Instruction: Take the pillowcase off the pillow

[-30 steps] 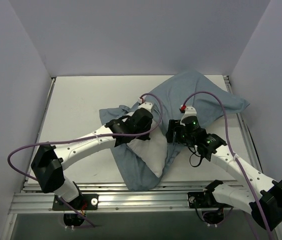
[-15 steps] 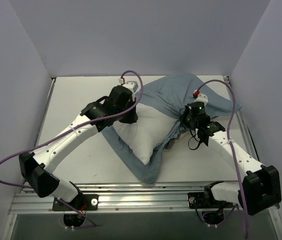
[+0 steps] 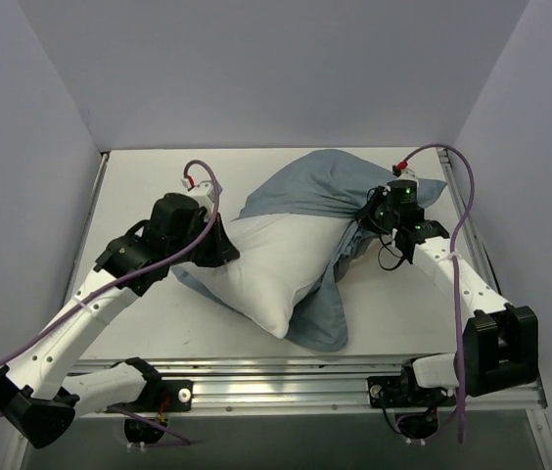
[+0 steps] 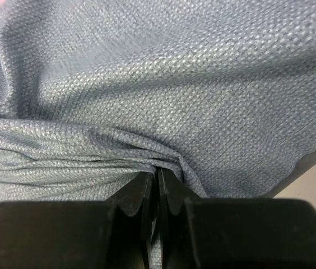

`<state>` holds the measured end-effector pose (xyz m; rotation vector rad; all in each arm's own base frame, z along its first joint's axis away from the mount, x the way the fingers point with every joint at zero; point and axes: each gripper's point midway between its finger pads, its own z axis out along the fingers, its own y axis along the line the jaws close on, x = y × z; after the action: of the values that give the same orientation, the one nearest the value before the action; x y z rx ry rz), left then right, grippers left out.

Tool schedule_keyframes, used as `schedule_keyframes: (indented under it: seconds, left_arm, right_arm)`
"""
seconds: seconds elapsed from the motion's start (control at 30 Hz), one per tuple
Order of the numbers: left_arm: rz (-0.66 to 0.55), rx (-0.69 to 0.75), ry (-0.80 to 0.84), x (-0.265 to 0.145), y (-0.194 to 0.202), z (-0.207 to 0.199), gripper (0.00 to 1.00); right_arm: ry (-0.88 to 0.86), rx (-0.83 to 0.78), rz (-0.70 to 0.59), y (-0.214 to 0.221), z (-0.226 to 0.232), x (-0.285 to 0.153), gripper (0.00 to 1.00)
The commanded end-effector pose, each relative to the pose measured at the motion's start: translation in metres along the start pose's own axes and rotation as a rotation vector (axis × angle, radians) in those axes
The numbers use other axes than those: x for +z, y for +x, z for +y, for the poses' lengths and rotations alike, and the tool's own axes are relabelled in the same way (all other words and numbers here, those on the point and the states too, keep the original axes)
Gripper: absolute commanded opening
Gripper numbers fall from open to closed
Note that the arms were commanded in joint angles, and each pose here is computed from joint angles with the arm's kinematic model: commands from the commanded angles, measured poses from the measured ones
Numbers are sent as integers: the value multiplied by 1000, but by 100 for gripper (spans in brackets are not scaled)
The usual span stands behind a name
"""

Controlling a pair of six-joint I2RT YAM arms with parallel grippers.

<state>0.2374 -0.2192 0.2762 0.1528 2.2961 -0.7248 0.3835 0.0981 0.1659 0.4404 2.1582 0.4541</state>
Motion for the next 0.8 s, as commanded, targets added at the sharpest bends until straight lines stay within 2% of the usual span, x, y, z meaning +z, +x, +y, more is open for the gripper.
schedule_keyframes:
  seconds: [0.0,0.07,0.1,0.13,0.17,0.2,0.23,0.27,0.47,0.53,0.63,0.7,0.77]
  left_arm:
    - [37,-52,0,-14,31,16,2]
    - [64,-80,37,-1,52,14,4]
    - [72,-87,47,2,56,13,30]
    - [66,-94,49,2,56,13,41]
    - [65,-96,39,2,56,15,52]
    - [42,-93,30,-1,49,15,82]
    - [24,-83,-15,-3,44,22,91]
    - [11,-77,-37,-5,38,25,97]
    - [-122,-63,-98,-18,-24,34,94]
    - [-143,-60,-115,-10,-41,42,94]
    - [-86,-85,-112,18,-43,54,94]
    - [-23,-102,-88,34,-34,55,94]
    - [29,-121,-89,53,-20,62,94]
  right_arm:
    - [174,-38,-129,-33,-52,-2,0]
    - [104,-94,-113,-24,-31,-10,3]
    - [94,-112,-94,-17,-27,-14,7]
    - [84,-133,-81,-10,-23,-17,11]
    - [25,-157,-69,-3,-7,-25,20]
    - [33,-181,-26,9,-10,-30,26]
    - [4,-195,-24,11,-4,-40,31]
    - [-9,-202,-16,15,-1,-45,42]
    - [-167,-261,-2,18,33,-85,69]
    - [-205,-296,-10,13,44,-93,73]
    - [-256,-345,-32,0,68,-96,78]
    - [-301,-373,-54,-14,90,-100,80]
    - [-337,-437,-27,-8,112,-92,81]
